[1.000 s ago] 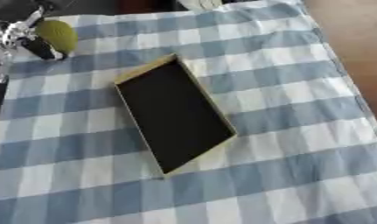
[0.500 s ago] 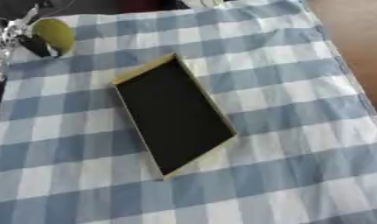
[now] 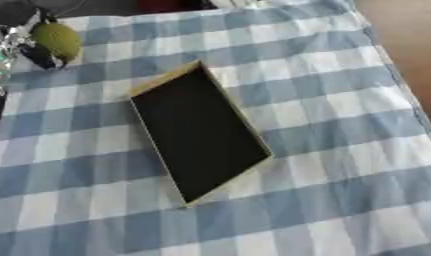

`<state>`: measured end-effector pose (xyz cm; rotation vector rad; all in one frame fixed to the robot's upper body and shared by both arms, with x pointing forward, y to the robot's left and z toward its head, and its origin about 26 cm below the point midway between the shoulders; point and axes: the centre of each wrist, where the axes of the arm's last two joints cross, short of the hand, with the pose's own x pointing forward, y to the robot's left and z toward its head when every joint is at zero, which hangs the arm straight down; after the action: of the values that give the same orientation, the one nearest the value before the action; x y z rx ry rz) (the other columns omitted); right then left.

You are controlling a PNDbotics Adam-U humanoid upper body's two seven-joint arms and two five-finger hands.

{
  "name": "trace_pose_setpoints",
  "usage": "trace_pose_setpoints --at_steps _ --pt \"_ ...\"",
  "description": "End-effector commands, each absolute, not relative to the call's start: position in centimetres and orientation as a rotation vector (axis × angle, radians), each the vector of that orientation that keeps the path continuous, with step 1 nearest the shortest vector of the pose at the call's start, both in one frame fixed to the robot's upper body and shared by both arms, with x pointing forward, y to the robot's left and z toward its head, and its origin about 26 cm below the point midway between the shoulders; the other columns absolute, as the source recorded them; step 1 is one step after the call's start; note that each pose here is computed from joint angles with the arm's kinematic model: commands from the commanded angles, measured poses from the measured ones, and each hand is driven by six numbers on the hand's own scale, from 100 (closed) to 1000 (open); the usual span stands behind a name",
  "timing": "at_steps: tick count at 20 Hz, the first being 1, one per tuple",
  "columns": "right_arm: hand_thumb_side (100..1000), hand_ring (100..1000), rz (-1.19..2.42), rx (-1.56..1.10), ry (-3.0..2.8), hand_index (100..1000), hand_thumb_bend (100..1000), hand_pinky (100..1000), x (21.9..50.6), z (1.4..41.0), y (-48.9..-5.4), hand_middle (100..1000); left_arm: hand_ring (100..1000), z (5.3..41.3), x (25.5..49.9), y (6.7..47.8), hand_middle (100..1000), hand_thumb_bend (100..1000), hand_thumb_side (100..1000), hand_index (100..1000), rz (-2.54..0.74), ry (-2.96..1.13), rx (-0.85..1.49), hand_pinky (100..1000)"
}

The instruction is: Pick up objects on the table and place them in the box.

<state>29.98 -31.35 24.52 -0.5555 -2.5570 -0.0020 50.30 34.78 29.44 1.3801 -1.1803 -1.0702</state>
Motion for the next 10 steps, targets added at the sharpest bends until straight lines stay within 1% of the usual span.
trace_pose_setpoints --at_steps 1,3,7,10 --pt "645 653 0.011 -0.567 -2.584 677 100 801 29.66 25.3 -31.46 618 557 30.98 49.77 36.12 547 389 100 709 -1.057 -1.184 1.404 538" --pt "646 654 0.008 -0.567 -2.583 677 100 801 29.65 25.26 -31.48 618 549 30.89 49.76 36.13 542 383 100 697 -1.067 -1.187 1.416 528" --pt "647 654 0.0 -0.567 -2.579 677 100 802 29.63 25.15 -31.52 618 512 30.64 49.78 36.12 506 375 100 646 -1.077 -1.201 1.437 478" --pt "646 654 -0.002 -0.569 -2.574 677 100 802 29.61 25.07 -31.58 618 506 30.67 49.77 36.08 501 382 100 639 -1.079 -1.209 1.456 466"
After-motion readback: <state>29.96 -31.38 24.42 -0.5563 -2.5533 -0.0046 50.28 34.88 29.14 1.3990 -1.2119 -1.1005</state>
